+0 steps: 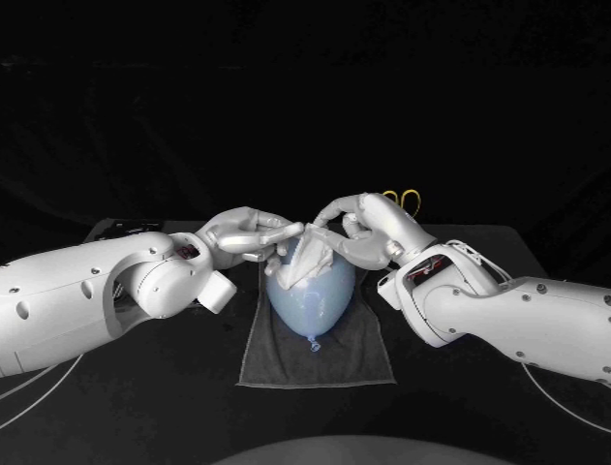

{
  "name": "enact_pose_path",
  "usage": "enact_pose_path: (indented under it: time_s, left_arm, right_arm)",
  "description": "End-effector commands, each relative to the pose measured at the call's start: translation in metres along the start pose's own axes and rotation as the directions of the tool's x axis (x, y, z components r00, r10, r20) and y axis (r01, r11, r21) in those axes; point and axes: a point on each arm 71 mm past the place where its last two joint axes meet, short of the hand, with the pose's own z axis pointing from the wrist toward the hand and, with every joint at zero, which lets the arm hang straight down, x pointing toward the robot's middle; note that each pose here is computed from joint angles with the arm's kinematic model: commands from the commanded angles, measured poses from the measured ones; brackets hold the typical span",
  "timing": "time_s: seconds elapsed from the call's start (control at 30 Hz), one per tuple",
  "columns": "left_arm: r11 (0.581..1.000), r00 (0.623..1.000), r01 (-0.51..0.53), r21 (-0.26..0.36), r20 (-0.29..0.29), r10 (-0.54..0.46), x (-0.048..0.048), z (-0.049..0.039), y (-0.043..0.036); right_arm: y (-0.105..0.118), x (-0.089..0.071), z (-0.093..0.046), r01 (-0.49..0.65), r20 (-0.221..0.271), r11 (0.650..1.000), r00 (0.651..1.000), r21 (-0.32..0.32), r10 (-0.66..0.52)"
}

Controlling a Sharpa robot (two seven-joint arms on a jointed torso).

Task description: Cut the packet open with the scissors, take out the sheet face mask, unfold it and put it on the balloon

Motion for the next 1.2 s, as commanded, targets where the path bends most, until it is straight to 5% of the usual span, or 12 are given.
enact_pose_path:
  time_s: [0.03, 0.47, 0.73, 1.2]
  left_arm:
    - [1.0, 1.0, -0.013, -0.025, 0.01, 0.013, -0.0001, 0.0004, 0.0013]
    - [0.999, 1.0, 0.025, 0.027, 0.004, -0.025, 0.0019, 0.0012, -0.0026]
    - [0.997, 0.998, 0.064, 0.051, -0.014, -0.063, 0.0035, 0.0014, -0.0044]
    - [1.0, 1.0, 0.03, 0.007, -0.002, -0.03, 0.0014, 0.0013, -0.0008]
  right_arm:
    - [0.0012, -0.0001, 0.0001, 0.005, 0.002, 1.0, 1.0, -0.014, -0.005]
    - [0.0016, 0.0082, 0.0008, 0.058, -0.097, 0.998, 0.994, -0.014, -0.059]
    - [0.0023, 0.0082, 0.001, 0.068, -0.091, 0.998, 0.993, -0.015, -0.069]
    - [0.005, 0.0056, 0.0004, 0.061, -0.053, 0.998, 0.997, -0.031, -0.063]
